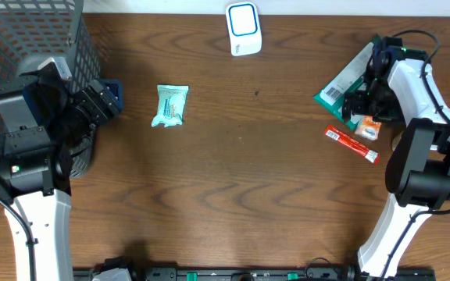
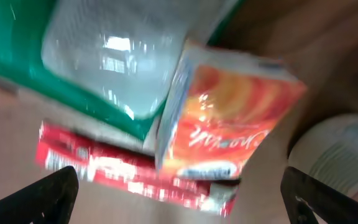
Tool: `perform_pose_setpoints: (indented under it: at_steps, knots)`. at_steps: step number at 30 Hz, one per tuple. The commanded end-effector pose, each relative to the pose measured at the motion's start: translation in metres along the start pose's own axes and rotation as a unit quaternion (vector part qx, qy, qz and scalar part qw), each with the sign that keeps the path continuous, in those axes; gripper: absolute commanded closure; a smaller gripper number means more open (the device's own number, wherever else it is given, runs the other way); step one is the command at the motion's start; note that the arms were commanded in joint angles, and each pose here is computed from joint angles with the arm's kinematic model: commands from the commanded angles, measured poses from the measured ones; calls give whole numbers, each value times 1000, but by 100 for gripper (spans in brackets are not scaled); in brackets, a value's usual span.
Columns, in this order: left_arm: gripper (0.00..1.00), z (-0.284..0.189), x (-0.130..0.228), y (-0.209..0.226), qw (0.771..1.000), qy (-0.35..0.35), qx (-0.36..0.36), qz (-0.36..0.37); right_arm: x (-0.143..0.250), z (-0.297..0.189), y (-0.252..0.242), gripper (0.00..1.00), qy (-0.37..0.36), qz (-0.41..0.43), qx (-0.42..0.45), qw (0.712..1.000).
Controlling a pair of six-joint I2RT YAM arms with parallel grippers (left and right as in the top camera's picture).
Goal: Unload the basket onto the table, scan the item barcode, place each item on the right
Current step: 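Carry the orange box right and release it beside the glove pack, then reach the right gripper left to the mint-green wipes pack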
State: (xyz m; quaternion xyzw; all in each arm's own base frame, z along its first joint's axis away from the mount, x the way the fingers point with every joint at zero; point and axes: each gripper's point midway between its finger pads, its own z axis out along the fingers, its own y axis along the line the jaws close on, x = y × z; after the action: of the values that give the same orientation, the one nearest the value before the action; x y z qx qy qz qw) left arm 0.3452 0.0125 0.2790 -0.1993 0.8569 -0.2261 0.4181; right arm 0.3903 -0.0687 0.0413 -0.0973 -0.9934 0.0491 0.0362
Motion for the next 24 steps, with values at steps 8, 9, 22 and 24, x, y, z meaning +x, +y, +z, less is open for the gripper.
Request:
perform_pose_setpoints:
  at_steps: [8,9,22,24]
  knots:
    - [18,-1,-2,-3,1000,-1,6,7,-10,-67,74,1,-22,-33,-189,981]
    - [17,-1,-2,-3,1000,-2,6,7,-10,-75,88,1,-24,-33,-222,974]
    - [17,-1,-2,-3,1000,-2,6,7,3,-113,287,8,-85,-124,-354,923]
    - [17,-1,-2,-3,1000,-2,6,7,12,-115,324,15,-112,-156,-346,918]
